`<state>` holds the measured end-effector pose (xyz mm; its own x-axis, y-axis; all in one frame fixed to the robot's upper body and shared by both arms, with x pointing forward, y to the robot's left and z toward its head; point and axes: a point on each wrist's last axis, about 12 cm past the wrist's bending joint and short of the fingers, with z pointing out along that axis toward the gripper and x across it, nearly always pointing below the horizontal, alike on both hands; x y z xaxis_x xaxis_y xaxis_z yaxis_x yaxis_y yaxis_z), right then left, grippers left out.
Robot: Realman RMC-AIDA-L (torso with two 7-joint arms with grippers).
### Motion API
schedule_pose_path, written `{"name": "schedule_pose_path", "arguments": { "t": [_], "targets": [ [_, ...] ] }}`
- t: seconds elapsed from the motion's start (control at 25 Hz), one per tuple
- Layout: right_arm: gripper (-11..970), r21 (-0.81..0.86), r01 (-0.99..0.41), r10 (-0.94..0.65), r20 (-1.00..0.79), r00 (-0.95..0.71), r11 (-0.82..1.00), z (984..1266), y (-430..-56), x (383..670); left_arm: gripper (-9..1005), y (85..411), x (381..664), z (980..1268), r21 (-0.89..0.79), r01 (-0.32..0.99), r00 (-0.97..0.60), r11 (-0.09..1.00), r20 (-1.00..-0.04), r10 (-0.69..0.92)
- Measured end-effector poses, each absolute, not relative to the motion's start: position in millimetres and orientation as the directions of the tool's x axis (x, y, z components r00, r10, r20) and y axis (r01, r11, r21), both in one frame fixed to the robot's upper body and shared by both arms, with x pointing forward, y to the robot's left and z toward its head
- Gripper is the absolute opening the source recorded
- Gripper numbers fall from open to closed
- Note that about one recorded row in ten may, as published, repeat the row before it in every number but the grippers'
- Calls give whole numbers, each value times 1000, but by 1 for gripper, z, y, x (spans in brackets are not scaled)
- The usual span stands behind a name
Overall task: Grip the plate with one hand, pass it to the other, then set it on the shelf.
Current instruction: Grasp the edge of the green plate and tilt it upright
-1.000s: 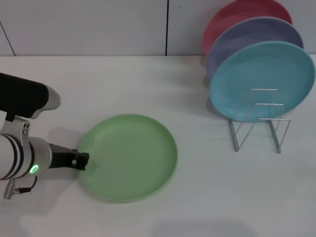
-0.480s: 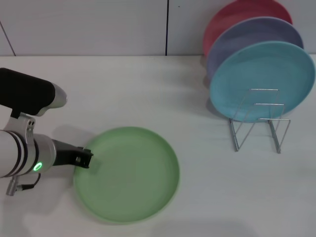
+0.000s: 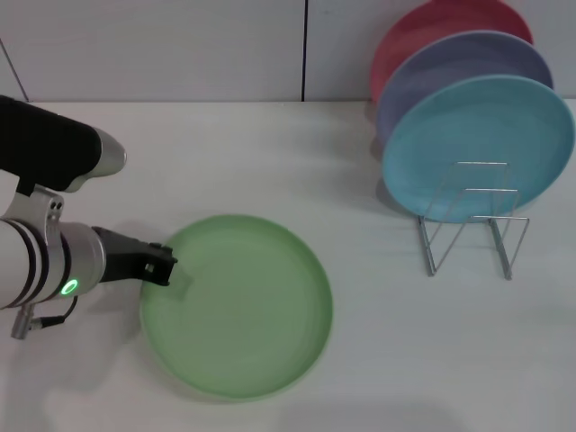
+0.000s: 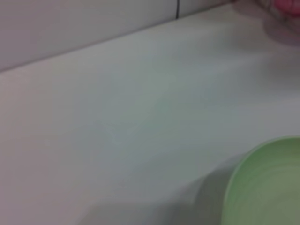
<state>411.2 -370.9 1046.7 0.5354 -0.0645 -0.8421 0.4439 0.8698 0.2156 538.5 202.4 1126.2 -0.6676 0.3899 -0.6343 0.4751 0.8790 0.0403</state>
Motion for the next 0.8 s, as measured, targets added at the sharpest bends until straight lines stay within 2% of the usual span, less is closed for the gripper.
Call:
{"name": "schedule_pose_path", "arguments": {
  "t": [0.8],
  "targets": [
    [815,192,253,1,-798,602,948,1056,-349,420,35,193,536,1166,113,532,-524,839,-734,431]
  ]
}}
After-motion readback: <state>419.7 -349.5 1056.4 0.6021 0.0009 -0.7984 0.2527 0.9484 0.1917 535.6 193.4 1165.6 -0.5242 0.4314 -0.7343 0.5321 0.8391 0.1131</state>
